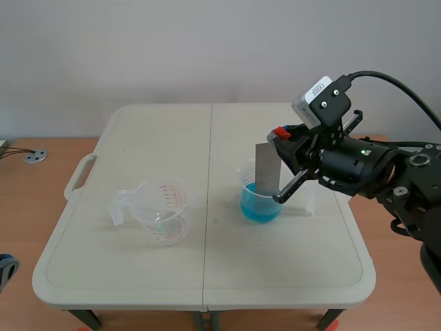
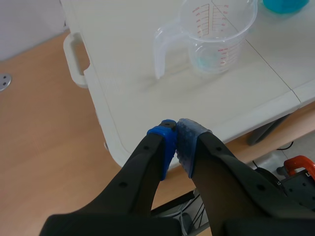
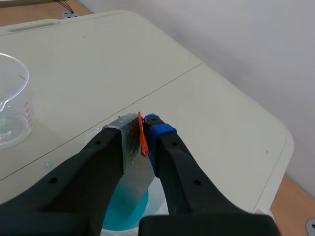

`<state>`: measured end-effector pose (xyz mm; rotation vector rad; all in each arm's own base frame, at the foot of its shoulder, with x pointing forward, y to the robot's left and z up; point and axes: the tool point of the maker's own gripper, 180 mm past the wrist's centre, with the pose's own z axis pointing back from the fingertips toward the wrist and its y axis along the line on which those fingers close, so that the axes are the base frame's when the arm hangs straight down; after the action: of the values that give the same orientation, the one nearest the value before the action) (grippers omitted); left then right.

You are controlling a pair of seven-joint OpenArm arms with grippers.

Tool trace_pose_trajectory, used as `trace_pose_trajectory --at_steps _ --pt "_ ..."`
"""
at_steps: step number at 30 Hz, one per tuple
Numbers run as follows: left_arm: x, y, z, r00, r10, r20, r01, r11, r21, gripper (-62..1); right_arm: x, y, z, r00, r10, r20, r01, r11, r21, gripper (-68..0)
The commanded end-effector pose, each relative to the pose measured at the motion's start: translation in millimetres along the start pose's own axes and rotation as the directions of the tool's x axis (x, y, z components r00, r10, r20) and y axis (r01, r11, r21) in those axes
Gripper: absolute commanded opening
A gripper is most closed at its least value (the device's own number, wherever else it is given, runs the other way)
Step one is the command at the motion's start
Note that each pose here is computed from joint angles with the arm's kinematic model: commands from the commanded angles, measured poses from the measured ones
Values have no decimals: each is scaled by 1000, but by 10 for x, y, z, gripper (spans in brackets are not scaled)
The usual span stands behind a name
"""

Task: Hold the metal plate by the orange handle, dip it into the blue solution, take it out and point at it, then put the plate back in the beaker on the left.
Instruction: 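Raise the plate and point at it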

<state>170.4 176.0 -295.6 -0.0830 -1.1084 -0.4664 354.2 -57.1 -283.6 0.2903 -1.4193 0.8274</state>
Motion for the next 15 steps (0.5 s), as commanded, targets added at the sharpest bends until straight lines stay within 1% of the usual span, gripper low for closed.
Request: trace_pose_trajectory --at_steps 1,6,8,10,15 --pt "41 -34 -8 1000 5 16 -4 1000 -17 -594 87 -58 -4 1000 14 25 -14 1000 -5 -662" --pt "41 -34 -8 1000 5 16 -5 1000 -17 -594 191 -85 4 998 38 45 -38 999 -5 -662" --pt "41 -34 -8 1000 5 16 -5 1000 -17 -594 246 -133 22 997 51 56 -50 999 -19 -662" --pt "41 -34 -8 1000 5 16 -5 1000 -17 -594 313 -177 43 996 62 70 -60 998 -28 -662" --pt "41 -34 -8 1000 5 16 -5 1000 -17 -594 492 -228 97 991 89 104 -87 996 -25 -662"
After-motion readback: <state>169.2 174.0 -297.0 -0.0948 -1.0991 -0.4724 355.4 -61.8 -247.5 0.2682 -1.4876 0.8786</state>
